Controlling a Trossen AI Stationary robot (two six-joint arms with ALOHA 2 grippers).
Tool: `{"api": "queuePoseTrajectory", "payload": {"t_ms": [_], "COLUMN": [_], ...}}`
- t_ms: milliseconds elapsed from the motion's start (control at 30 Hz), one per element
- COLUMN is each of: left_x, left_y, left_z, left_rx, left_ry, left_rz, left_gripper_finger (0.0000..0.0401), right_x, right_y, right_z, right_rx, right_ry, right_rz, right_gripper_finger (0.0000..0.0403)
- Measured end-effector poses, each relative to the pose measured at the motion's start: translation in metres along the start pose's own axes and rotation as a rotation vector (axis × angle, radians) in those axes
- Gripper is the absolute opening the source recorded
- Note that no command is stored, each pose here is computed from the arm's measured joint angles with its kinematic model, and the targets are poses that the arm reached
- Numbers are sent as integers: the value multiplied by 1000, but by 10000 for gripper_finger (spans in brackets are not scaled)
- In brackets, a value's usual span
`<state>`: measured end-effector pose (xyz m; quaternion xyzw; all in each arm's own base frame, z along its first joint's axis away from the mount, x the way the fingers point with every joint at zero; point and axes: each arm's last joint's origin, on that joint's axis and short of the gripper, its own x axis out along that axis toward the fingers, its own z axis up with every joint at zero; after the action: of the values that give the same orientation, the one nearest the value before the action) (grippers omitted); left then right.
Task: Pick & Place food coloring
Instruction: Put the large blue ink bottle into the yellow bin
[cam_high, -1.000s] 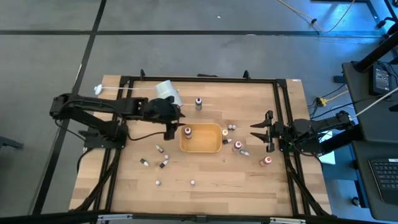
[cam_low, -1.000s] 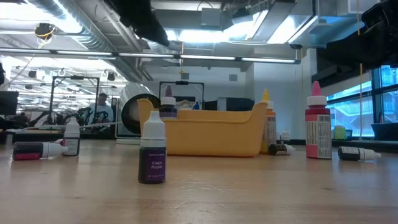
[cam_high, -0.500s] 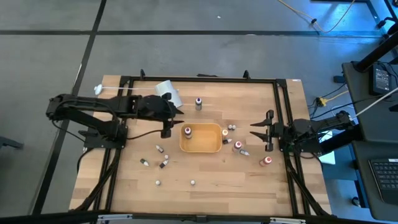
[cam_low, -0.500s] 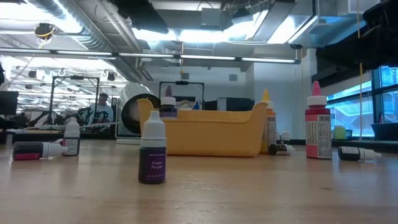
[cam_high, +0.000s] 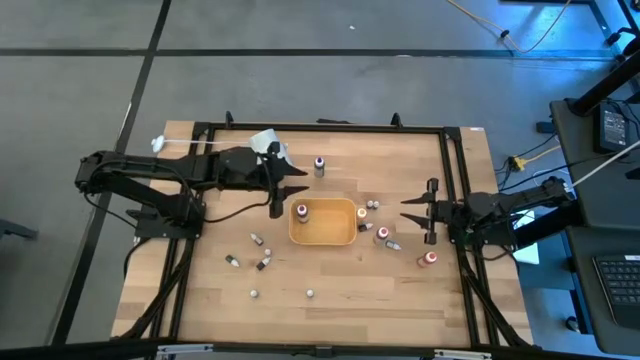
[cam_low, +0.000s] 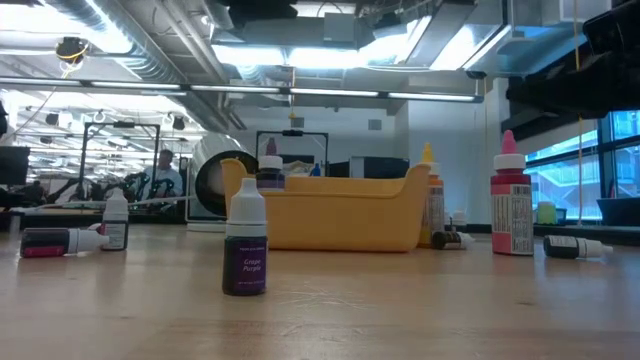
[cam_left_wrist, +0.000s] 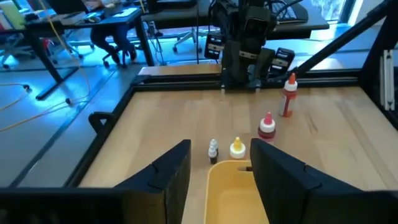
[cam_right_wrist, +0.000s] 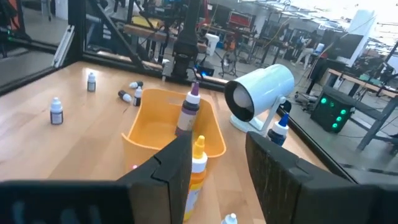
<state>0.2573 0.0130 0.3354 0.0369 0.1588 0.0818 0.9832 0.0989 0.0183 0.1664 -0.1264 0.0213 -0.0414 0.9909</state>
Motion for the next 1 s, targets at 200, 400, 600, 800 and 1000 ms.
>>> {"api": "queuePoseTrajectory", "payload": {"t_ms": [200,400,600,800,1000], "left_x": [5,20,49,63,64], "left_y": [1,-3,-7,-10,-10], "left_z": [-2,-12,-29,-39,-41], "left_rx": [9,129,203,123,117], "left_ry": [12,77,152,202,211], "left_rz": [67,23,37,38,39], "left_gripper_finger": [162,162,171,224,257], "right_x": [0,0,0,0,0], "right_y": [0,0,1,1,2], "right_z": [0,0,5,10,9], "right_rx": [-68,-210,-58,209,390], "right_ry": [6,5,-67,-114,-93], "right_rz": [2,3,49,118,129], "right_gripper_finger": [153,153,153,153,153]}}
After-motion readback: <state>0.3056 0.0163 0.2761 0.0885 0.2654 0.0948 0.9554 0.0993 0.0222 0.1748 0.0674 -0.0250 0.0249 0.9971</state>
